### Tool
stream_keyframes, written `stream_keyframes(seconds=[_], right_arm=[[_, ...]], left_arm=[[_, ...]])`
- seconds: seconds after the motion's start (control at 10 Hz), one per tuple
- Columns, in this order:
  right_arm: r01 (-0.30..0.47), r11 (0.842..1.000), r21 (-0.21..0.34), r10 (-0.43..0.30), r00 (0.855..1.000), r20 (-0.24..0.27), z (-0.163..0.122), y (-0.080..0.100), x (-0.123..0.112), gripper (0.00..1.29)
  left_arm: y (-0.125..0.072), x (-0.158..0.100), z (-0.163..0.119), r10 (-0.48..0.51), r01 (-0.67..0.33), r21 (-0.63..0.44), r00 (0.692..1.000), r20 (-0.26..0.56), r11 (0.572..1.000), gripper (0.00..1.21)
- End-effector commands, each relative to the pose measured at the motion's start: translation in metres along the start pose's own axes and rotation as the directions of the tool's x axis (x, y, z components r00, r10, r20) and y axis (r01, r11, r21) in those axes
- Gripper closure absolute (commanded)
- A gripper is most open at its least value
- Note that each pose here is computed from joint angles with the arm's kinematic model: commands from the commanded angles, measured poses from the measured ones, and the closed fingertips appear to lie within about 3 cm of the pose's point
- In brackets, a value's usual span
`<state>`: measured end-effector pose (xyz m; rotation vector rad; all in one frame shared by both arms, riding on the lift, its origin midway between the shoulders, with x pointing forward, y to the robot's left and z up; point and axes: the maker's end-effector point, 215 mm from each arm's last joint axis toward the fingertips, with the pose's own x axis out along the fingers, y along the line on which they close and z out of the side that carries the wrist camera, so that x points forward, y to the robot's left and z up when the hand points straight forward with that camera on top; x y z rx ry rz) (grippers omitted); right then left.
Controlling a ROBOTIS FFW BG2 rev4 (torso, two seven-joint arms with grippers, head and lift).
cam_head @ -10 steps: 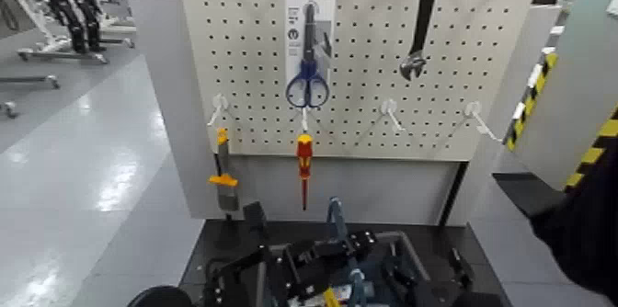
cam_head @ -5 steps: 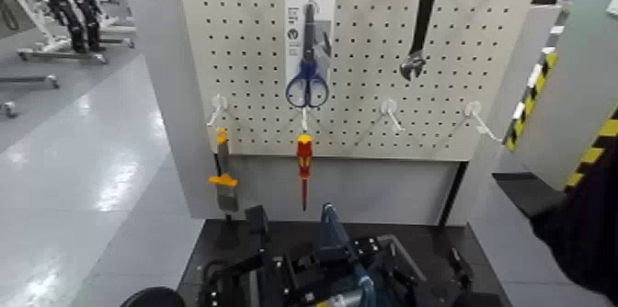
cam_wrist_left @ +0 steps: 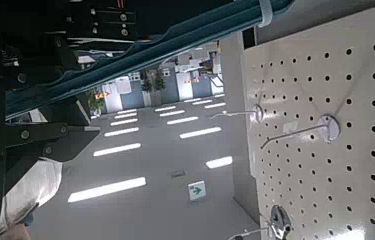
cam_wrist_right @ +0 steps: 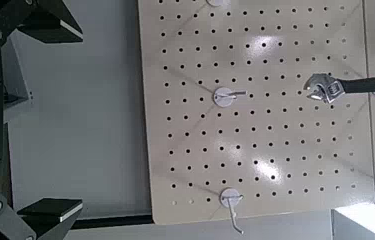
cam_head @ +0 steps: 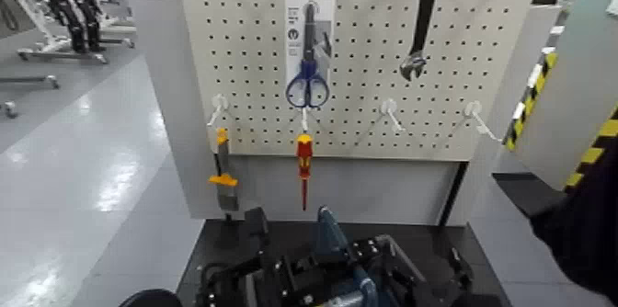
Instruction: Grasp the handle of the crate.
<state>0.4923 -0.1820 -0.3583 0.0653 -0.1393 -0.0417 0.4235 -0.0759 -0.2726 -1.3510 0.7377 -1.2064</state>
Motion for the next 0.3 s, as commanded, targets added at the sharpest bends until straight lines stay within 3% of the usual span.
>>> stream_keyframes(seconds=[0.1,0.3], right_arm=[[-0.005,1.000,-0.009,0.005,1.000,-0.002,0.0000,0.0011,0.0005,0.13],[-0.005,1.000,-0.023,0.005,1.000,-0.006,-0.0006,0.0017,0.0011,0.13]], left_arm=[[-0.0008,0.0000,0.0000,-0.001,0.001,0.001,1.000,0.000,1.000,1.18],[-0.0009,0.0000,-0.0006,-0.002,0.002,0.001,1.000,0.000,1.000,1.18]])
